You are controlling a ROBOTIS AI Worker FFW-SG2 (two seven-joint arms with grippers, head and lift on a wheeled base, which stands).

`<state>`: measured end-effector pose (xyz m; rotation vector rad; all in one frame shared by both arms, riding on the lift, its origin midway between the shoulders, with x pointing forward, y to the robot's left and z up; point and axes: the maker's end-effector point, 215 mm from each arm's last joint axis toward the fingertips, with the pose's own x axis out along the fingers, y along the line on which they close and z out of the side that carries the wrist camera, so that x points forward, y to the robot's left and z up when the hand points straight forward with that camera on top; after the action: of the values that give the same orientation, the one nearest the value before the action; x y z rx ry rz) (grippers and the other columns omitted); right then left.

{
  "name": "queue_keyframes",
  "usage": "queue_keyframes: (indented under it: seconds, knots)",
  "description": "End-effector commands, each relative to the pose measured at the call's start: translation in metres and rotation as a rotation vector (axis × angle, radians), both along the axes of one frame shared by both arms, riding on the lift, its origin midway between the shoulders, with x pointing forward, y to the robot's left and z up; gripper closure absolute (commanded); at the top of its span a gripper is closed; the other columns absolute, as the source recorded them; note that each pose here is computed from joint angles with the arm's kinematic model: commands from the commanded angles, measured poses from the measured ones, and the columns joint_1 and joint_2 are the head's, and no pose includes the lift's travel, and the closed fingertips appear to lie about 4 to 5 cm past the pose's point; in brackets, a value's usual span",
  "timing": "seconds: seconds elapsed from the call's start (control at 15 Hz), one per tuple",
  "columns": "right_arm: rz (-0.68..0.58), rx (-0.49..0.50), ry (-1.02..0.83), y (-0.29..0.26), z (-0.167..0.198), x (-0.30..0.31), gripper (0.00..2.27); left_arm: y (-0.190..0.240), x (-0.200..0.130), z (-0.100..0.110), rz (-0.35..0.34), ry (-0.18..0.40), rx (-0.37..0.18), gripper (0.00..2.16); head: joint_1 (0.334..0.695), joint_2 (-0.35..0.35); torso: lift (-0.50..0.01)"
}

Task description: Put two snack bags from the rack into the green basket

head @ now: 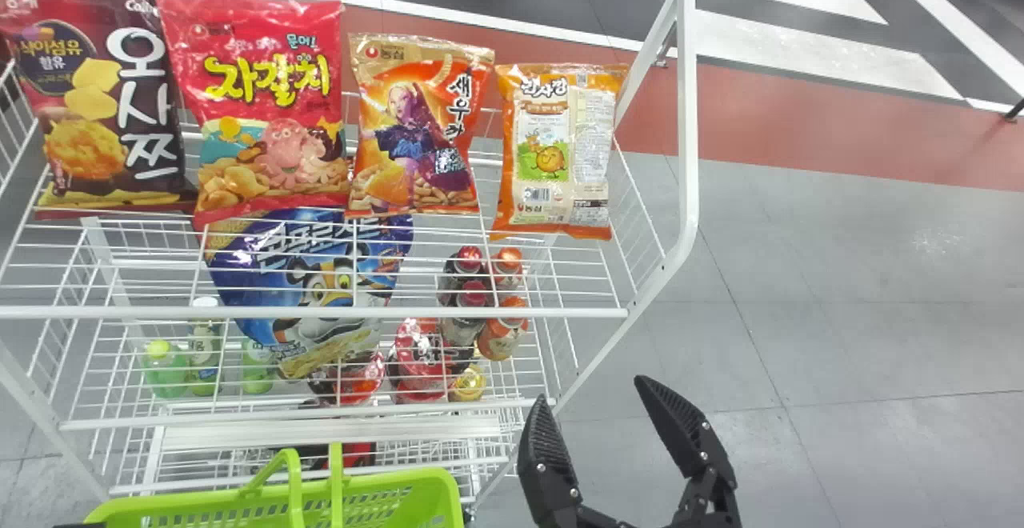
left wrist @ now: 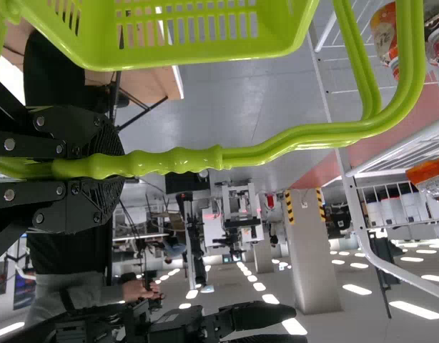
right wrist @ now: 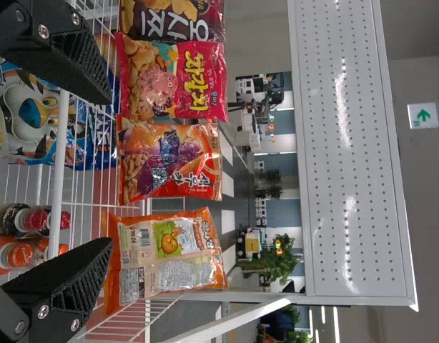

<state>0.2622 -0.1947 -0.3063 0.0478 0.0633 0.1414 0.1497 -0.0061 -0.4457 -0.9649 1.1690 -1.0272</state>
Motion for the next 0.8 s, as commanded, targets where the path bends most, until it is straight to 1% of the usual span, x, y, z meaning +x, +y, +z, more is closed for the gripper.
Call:
queue_keyframes:
  seconds: [0.0, 0.13, 0.4, 0.73]
  knots:
    - [0.002, 0.001, -0.003, 0.001, 0.001, 0.0, 0.13, 0.0, -0.002, 0.003, 0.004, 0.007, -0.014, 2.12, 0.695, -0.35, -0.007]
    - [0.004, 0.002, -0.003, 0.002, 0.002, -0.001, 0.13, -0.001, -0.007, 0.002, -0.001, 0.027, -0.006, 2.11, 0.695, -0.35, -0.007]
    - [0.009, 0.006, -0.005, 0.004, 0.004, -0.001, 0.13, -0.001, -0.009, 0.002, 0.0, 0.025, 0.008, 2.11, 0.695, -0.35, -0.007]
    - [0.025, 0.008, -0.019, 0.01, 0.001, 0.005, 0.13, -0.001, -0.015, 0.005, -0.004, 0.029, 0.006, 2.11, 0.695, -0.35, -0.007]
